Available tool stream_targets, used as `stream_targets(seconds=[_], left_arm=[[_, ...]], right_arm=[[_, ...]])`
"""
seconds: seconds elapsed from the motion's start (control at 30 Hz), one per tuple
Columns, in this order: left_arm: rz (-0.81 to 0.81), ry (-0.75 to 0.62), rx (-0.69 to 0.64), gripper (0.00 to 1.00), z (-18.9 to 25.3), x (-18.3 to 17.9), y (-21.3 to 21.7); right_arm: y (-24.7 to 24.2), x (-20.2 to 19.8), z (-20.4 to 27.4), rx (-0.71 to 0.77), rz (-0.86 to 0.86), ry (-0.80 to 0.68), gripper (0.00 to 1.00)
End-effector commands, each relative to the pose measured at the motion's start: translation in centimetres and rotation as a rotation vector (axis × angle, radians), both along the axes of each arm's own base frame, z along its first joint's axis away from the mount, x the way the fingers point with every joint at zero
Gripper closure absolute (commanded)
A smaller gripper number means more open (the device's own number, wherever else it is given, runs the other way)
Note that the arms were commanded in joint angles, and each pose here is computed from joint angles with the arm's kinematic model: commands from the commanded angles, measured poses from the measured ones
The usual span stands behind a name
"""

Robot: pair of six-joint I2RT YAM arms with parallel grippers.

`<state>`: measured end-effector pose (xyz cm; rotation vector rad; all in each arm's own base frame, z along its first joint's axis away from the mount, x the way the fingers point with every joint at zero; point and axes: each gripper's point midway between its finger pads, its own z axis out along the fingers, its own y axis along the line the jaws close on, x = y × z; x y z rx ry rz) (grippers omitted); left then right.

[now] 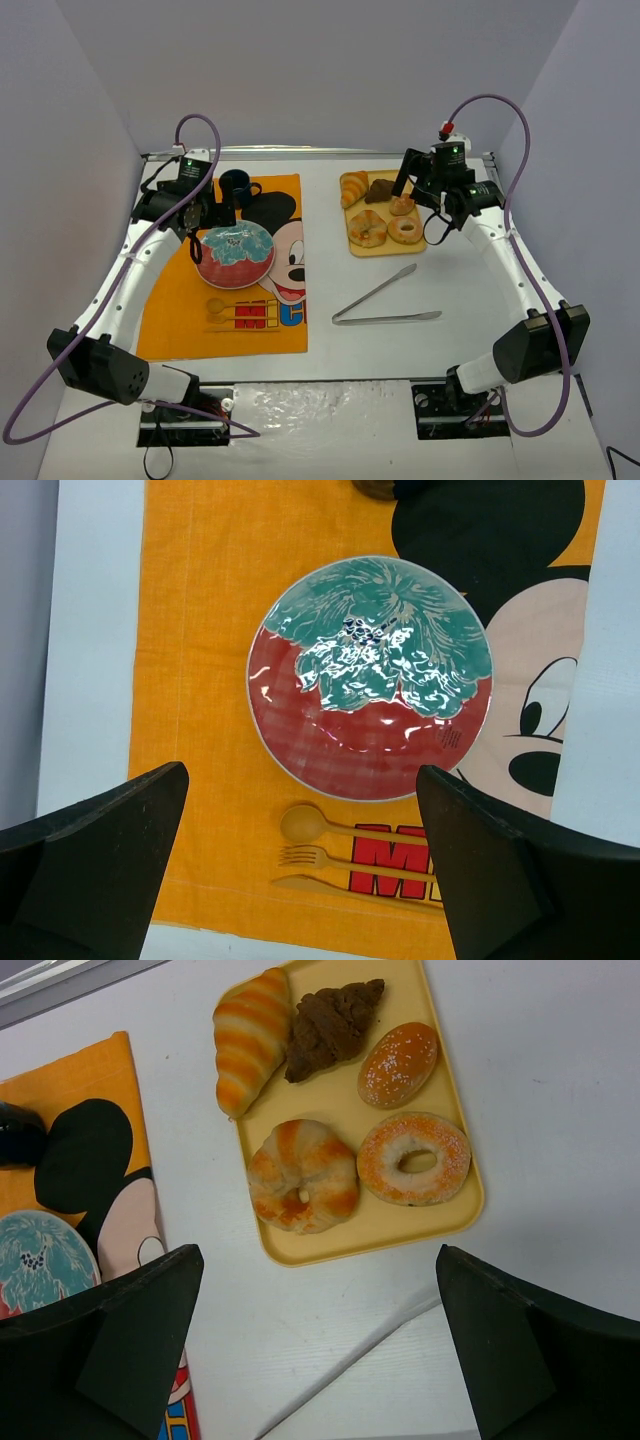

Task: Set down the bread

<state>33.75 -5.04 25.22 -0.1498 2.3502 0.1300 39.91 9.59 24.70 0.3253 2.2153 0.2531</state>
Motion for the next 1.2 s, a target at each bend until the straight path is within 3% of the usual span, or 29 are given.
stream_targets(seconds=[0.0, 0.13, 0.4, 0.73, 0.93, 1.17], left_arm=[[0.014, -0.079, -0.027, 0.03, 2.0, 0.0, 0.2], [0.017, -0.07, -0.03, 0.03, 1.6, -0.1, 0.2], [0.033, -0.058, -0.044, 0.03, 0.6, -0.6, 0.3], [0.048, -0.066, -0.075, 0.03, 0.1, -2.4, 0.5], [0.044, -0.057, -0.116, 0.03, -0.3, -2.8, -0.1], [0.036, -0.064, -0.124, 0.03, -0.1, -3.0, -0.2]], right_arm=[[0.1, -0.3, 3.3, 0.065, -0.032, -0.092, 0.0], [1.3, -1.4, 3.7, 0.139, -0.058, -0.097, 0.0], [2.6, -5.7, -2.2, 0.31, -0.306, 0.038, 0.0], [3.4, -10.2, -8.4, 0.315, -0.479, 0.138, 0.0], [3.8, -13.8, -14.1, 0.255, -0.537, 0.211, 0.19], [3.6, -14.5, -16.3, 0.169, -0.558, 0.205, 0.33]])
